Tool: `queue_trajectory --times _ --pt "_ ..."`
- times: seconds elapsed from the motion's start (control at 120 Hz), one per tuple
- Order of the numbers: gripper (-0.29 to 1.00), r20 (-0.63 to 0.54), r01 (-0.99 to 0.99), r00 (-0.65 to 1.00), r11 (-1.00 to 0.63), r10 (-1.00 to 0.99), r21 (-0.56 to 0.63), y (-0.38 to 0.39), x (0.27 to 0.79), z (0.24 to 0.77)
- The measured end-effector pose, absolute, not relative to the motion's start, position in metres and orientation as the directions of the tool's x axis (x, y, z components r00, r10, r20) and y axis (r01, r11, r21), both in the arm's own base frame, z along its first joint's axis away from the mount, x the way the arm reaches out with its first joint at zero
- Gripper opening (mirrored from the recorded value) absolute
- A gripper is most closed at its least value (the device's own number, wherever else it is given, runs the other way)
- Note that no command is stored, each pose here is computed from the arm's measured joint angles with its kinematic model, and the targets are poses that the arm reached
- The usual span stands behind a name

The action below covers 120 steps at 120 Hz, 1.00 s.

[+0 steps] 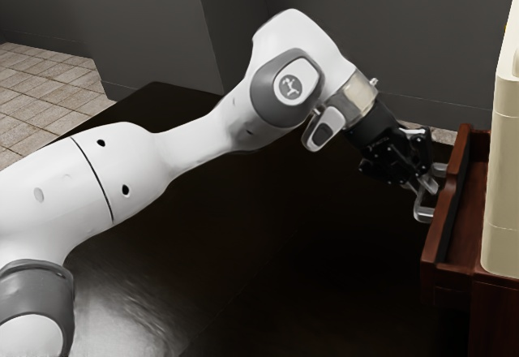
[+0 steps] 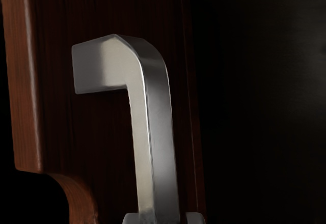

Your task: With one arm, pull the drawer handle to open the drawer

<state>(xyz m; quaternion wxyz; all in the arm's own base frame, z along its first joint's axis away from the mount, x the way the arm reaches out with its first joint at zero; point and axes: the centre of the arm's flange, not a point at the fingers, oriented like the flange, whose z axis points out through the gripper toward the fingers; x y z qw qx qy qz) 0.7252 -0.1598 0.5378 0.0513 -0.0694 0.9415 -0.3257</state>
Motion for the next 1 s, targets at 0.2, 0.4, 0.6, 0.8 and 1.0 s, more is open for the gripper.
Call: queue_trajectory --times 0.2,0.4,0.6,0.8,1.0 --pt "0.01 -0.028 -0.164 -0.974 0.789 -0.223 -0.592 -0.111 0.715 0.537" --pt "0.00 -0.024 -0.210 -0.963 0.802 -0.269 -0.559 -0.072 0.704 0.541" --pt "-0.02 -0.009 -0.251 -0.953 0.808 -0.302 -0.534 -0.048 0.688 0.540" --pt "-0.04 -0.001 -0.270 -0.947 0.799 -0.321 -0.536 -0.035 0.683 0.541" --pt "-0.06 -0.011 -0.262 -0.948 0.800 -0.318 -0.539 -0.038 0.679 0.549"
